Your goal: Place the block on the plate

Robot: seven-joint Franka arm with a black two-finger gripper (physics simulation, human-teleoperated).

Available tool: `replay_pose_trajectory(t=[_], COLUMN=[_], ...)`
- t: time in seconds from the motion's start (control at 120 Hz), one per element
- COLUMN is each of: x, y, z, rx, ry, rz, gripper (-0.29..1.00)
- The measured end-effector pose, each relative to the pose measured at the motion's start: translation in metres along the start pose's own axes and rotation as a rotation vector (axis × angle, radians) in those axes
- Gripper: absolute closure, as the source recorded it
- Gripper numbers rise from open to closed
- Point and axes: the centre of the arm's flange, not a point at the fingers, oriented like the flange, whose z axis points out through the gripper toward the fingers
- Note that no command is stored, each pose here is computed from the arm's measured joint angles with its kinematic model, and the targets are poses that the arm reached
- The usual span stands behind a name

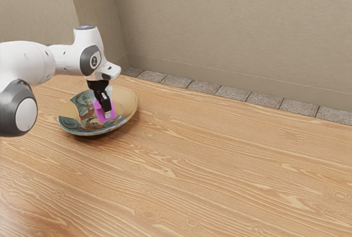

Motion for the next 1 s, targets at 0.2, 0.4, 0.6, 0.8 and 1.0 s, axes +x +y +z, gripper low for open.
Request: replay_pose_trajectory(t=[0.2,0.4,0.6,0.8,1.0], x=[0.000,-0.002,0.009,0.018,0.024], y=[0.003,0.019,0.067,0.124,0.154], z=[-0.014,-0.055,-0.104,-0.155,-0.182], rx=[0.007,0.020,0.028,0.024,0.016], ry=[0.014,0.054,0.097,0.116,0.121], rz=[0.008,0.024,0.087,0.166,0.213], gripper=[0.10,0.04,0.02,0.01,0.00])
